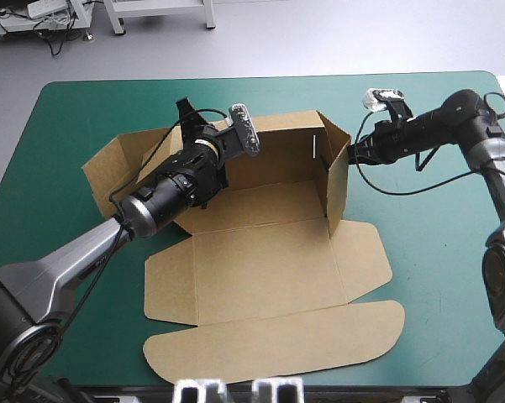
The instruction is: Fold the box
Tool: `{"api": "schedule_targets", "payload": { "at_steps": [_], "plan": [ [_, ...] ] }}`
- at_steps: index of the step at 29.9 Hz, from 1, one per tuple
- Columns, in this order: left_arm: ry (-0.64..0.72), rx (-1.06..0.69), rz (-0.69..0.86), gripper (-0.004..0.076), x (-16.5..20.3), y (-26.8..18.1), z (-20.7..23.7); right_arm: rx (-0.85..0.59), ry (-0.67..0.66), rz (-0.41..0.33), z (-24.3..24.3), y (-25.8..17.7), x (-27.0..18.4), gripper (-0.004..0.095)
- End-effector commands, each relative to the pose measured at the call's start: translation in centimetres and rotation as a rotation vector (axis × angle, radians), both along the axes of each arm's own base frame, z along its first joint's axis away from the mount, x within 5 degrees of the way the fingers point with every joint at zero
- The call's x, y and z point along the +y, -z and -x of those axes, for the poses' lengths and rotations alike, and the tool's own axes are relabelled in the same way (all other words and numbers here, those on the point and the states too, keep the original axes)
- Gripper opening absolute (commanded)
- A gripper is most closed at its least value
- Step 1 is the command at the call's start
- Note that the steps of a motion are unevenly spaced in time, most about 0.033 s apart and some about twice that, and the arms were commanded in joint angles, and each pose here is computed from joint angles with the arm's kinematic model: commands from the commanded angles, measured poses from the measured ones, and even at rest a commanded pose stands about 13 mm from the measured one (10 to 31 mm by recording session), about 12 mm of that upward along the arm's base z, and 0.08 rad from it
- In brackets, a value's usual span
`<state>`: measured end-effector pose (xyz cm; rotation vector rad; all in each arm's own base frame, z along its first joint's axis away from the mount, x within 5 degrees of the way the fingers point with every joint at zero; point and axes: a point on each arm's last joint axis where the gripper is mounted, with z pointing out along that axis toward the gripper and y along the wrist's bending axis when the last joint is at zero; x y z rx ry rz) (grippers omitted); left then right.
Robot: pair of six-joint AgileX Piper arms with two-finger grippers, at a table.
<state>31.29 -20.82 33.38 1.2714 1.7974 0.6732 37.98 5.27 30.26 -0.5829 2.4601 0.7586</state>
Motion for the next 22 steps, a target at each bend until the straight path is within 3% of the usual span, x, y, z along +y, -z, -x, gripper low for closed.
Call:
{"api": "schedule_targets", "payload": {
  "at_steps": [1,6,13,19,22],
  "plan": [
    [0.022,-0.055,0.053,-0.0010,0.1,-2.2,0.5,-0.185,-0.001,-0.051,1.8,-1.8,0.1,-0.0019],
    [0.061,-0.052,0.034,-0.0010,-0.2,-2.1,0.6,-0.311,0.001,-0.093,3.6,0.8,0.3,-0.0018],
    [0.167,0.020,-0.008,-0.0010,-0.8,-1.5,1.0,-0.425,-0.016,-0.040,6.5,2.2,0.1,-0.0019],
    [0.205,0.045,-0.009,-0.0010,-1.0,-1.4,1.2,-0.517,-0.096,0.020,7.5,0.5,0.2,-0.0018],
    [0.204,0.045,-0.007,-0.0010,-1.0,-1.4,1.2,-0.551,-0.187,0.026,7.9,0.3,0.5,0.0032]
  ]
}}
